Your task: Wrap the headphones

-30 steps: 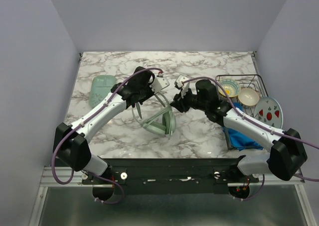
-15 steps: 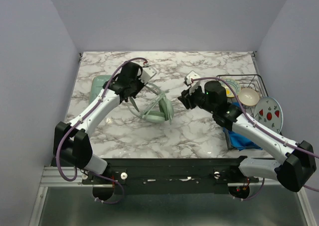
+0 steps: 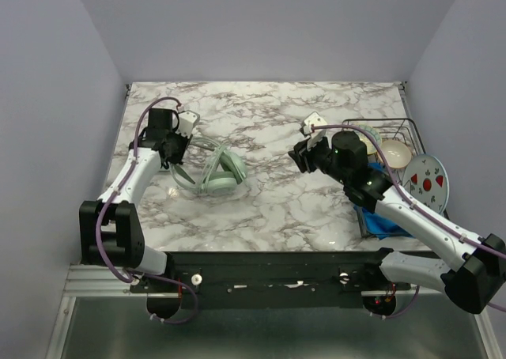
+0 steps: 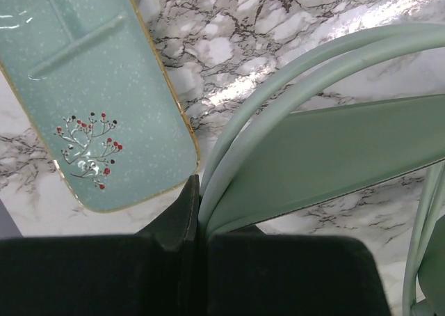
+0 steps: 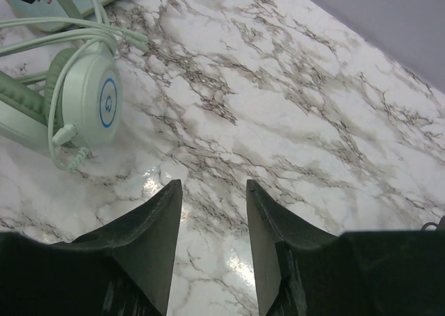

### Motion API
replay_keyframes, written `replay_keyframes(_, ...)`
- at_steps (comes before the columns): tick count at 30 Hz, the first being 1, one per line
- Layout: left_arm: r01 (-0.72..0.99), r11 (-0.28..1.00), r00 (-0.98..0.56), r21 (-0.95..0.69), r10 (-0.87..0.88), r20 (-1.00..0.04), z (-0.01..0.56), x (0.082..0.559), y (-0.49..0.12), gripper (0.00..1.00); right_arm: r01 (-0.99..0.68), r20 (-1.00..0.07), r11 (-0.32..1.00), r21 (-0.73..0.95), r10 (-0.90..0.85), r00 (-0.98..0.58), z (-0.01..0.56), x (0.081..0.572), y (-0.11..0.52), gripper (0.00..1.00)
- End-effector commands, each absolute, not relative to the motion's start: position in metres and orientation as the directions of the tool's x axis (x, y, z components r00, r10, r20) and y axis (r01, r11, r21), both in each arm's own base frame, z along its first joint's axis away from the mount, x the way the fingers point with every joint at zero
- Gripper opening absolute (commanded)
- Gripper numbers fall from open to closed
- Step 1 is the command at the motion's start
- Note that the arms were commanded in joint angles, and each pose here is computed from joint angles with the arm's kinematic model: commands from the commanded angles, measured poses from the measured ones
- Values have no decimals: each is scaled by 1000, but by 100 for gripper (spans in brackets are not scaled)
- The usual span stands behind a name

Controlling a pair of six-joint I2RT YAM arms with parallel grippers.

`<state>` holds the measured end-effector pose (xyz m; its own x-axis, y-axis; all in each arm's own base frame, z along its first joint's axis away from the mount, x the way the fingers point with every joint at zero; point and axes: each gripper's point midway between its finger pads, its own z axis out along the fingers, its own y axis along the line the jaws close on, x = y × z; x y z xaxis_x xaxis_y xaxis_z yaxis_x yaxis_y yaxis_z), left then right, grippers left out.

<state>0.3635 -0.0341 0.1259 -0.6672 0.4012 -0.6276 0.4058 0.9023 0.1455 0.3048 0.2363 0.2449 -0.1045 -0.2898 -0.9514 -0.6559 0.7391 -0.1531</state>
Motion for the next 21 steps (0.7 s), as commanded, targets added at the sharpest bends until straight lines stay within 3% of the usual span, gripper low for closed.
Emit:
replay_keyframes(1, 424, 905, -635, -9, 290, -716, 140, 364, -49, 0, -639, -940, 751, -165, -316, -129, 235, 305, 230, 50)
replay_keyframes(15, 489, 872, -677, -5, 377, -632, 70, 326, -33, 0, -652, -938, 740, -166, -322, -127, 234, 303, 232, 50)
replay_keyframes(16, 493, 870, -681, -9, 380, -626, 66, 325, -33, 3, -652, -937, 739, -167, -325, -128, 233, 303, 231, 50)
replay_keyframes(17, 495, 869, -690, -13, 384, -614, 58, 325, -33, 15, -652, -938, 740, -166, -323, -128, 234, 302, 231, 50)
replay_keyframes(21, 499, 866, -704, -10, 399, -588, 45, 327, -30, 26, -652, -938, 739, -170, -323, -121, 236, 301, 230, 51)
